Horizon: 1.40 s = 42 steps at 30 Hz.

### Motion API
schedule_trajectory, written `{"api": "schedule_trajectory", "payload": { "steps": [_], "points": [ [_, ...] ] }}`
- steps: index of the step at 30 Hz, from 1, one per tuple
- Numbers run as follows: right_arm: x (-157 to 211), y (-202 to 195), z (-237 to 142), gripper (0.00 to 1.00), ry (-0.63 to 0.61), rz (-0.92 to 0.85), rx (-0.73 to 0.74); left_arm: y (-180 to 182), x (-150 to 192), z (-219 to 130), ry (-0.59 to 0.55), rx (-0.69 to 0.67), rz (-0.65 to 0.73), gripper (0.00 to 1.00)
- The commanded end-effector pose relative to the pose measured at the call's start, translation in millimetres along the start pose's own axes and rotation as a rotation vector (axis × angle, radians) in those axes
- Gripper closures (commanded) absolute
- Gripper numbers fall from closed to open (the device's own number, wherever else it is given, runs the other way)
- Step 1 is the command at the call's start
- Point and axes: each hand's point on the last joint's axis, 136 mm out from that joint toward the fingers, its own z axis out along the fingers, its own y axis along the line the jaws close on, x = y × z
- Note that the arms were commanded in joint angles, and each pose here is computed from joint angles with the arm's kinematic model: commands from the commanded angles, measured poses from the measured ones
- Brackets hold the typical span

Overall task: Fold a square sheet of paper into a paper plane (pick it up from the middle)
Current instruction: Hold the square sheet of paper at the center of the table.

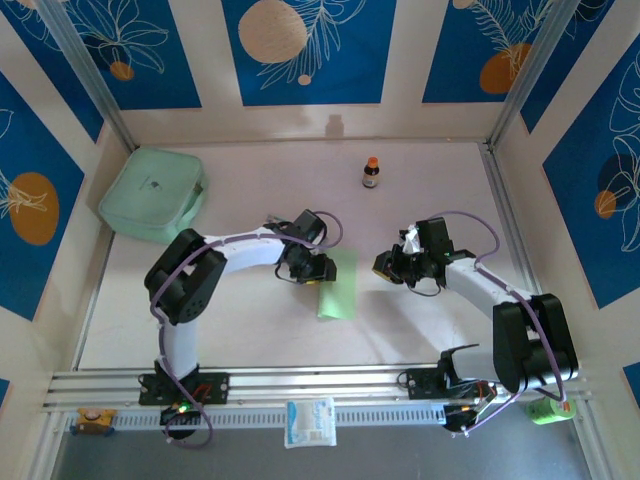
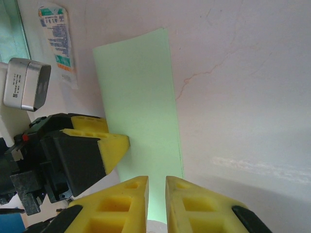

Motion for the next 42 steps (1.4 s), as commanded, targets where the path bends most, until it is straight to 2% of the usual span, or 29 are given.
{"api": "schedule_trajectory", "payload": {
  "steps": [1, 42],
  "points": [
    [8.9, -3.2, 4.2, 0.82, 0.038, 0.022, -0.004, 41.4, 1.5, 20.7, 0.001, -0.171, 0.003, 0.53],
    [11.3, -1.5, 10.7, 0.82, 0.064, 0.019, -0.009, 45.1, 2.0, 24.2, -0.004, -0.188, -0.01, 0.54]
  ]
}}
